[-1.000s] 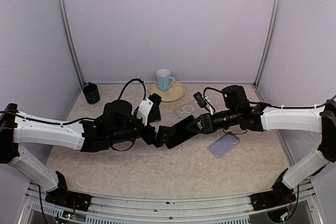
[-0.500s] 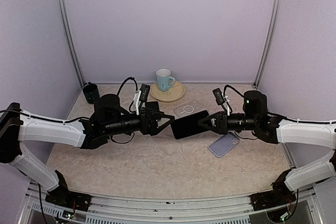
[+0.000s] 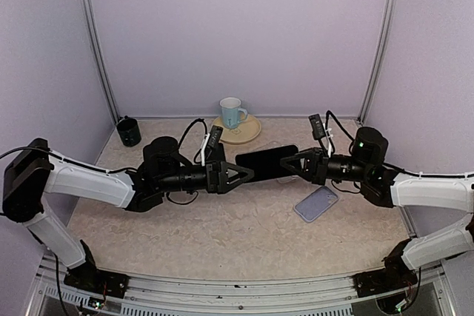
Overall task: Put the phone into the phone case
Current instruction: Pass from the right arm to the left
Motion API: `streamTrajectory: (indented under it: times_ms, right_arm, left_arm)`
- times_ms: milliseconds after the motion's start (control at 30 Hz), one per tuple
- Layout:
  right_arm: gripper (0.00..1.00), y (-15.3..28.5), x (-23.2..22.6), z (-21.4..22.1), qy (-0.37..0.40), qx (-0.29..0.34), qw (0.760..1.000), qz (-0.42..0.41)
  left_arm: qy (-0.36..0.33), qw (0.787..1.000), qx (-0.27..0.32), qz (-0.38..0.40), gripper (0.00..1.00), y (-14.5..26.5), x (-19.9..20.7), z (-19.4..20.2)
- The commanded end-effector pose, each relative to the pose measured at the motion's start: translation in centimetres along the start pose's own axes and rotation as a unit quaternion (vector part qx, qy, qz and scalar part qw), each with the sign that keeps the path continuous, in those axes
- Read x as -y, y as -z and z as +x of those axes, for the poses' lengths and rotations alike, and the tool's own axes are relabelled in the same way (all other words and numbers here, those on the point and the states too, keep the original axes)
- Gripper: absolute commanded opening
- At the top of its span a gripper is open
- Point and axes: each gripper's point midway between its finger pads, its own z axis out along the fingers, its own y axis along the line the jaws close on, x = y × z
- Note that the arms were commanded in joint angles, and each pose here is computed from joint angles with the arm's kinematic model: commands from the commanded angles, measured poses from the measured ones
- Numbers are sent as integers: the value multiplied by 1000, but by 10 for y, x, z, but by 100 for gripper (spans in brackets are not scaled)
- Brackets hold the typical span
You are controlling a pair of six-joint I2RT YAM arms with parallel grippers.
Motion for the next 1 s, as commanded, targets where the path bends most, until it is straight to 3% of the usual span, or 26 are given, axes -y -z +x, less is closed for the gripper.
streamTrajectory:
  times_ms: [0, 667, 867, 967]
  right_arm:
    - [0, 1, -13, -13, 19, 29, 998, -43]
    - [0, -8, -3, 1, -3, 22, 998, -55]
    - [0, -9, 0, 3, -5, 22, 998, -55]
    - [0, -8, 0, 2, -4, 23, 998, -52]
  left_arm:
    - [-1, 998, 25, 54, 90, -5, 20, -18]
    - [16, 994, 18, 102, 67, -12, 28, -11]
    - [17, 994, 19, 106, 53, -12, 28, -11]
    - [19, 993, 21, 111, 42, -11, 29, -11]
